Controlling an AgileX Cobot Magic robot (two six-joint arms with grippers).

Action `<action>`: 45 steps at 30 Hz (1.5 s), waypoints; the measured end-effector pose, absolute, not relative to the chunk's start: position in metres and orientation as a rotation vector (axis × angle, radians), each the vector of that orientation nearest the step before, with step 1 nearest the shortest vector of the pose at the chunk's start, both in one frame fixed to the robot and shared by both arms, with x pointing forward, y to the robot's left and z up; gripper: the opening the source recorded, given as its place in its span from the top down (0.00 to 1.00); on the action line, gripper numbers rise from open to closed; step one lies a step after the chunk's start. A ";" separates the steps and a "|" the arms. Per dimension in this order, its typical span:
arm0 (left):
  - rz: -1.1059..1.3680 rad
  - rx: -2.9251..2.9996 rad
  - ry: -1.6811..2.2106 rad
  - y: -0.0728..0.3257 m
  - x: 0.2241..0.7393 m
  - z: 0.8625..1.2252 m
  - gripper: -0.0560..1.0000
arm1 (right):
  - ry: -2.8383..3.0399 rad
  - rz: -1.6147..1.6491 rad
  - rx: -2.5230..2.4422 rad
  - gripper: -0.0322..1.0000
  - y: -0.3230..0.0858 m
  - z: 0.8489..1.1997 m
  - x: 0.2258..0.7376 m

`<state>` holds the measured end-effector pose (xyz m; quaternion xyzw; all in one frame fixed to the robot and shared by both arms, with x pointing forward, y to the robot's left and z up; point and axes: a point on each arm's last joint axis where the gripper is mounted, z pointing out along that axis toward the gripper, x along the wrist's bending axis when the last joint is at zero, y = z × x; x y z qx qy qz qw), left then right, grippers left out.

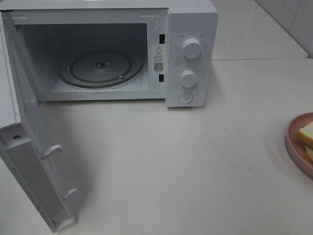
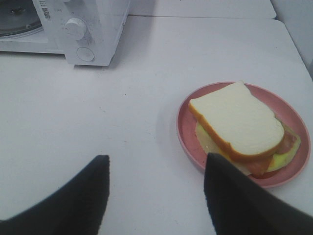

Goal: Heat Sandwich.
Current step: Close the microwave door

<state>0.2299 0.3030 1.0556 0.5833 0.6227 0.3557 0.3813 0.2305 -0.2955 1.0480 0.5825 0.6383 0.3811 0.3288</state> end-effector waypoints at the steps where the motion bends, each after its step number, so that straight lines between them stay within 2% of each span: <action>1: 0.908 1.489 1.589 0.303 0.230 1.056 0.23 | 1.670 0.997 1.524 0.42 -0.296 1.048 0.231; 45: 0.908 1.489 1.589 0.303 0.230 1.056 0.23 | 1.682 0.986 1.506 0.42 -0.296 1.048 0.231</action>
